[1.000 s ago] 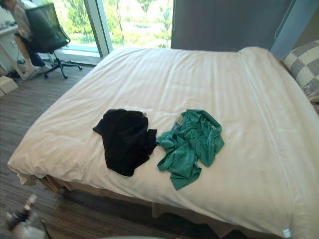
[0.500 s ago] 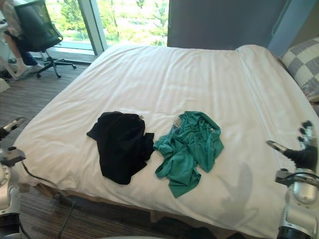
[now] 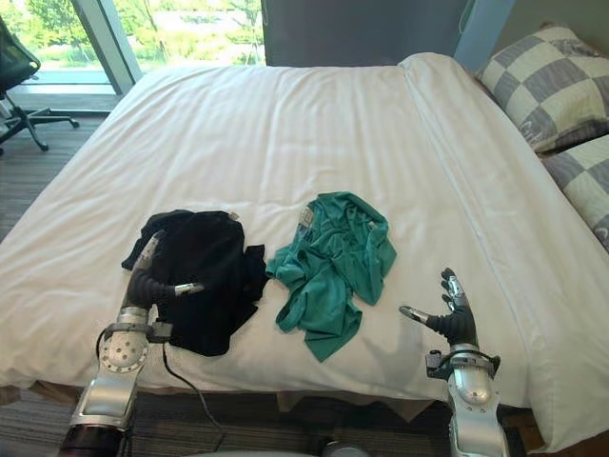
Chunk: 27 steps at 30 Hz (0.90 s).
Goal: Tidy the bed and pick cloth on bed and put in laundry
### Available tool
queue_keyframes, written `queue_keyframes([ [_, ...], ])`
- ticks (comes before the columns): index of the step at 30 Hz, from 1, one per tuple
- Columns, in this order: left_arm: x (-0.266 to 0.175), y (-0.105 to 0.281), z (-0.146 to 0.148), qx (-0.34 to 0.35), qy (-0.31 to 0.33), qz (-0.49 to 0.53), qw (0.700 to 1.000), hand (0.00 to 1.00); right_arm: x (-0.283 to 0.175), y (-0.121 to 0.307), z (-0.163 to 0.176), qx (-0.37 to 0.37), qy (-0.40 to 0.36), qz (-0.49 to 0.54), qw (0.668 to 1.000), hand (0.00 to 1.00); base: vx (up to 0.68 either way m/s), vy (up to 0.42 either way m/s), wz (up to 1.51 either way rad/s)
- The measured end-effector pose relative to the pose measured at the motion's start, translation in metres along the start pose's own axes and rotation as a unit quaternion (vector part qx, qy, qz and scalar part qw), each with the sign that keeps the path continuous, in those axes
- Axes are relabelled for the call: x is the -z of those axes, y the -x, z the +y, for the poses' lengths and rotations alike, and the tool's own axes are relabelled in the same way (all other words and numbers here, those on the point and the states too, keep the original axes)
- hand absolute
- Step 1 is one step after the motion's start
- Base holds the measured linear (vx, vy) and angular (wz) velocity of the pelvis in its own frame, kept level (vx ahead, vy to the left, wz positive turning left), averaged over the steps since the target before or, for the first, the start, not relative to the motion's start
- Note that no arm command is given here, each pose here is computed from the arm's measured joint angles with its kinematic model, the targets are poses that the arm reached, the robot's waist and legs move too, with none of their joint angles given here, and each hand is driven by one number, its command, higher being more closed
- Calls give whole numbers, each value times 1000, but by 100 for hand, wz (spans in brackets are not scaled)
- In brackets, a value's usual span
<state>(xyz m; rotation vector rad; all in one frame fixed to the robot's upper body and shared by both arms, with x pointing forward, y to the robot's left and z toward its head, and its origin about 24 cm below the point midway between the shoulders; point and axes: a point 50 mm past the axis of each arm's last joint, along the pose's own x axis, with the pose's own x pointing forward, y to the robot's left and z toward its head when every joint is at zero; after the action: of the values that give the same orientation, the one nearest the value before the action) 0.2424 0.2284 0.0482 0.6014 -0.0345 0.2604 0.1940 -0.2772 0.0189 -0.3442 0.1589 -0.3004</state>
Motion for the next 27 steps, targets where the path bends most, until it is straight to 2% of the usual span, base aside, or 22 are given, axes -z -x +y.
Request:
queue_keyframes([
  [5, 21, -2, 15, -27, -60, 39, 997, 0, -7, -1, -2, 9, -3, -9, 1000, 0, -13, -12, 1],
  [10, 18, -23, 54, -113, -115, 35, 986, 0, -34, -15, -5, 45, -51, -61, 996, 0, -62, -31, 10],
  [15, 13, -27, 67, -166, -123, 21, 978, 0, -51, -18, -13, 56, -67, -97, 991, 0, -7, -8, 2],
  [22, -19, -48, 90, -251, -133, -45, 958, 0, -88, -19, -22, 53, -88, -181, 978, 0, 10, -16, 4],
  [27, -43, -45, 96, -275, -118, -100, 949, 0, -102, -9, -20, 40, -88, -213, 972, 0, 48, -24, -8],
])
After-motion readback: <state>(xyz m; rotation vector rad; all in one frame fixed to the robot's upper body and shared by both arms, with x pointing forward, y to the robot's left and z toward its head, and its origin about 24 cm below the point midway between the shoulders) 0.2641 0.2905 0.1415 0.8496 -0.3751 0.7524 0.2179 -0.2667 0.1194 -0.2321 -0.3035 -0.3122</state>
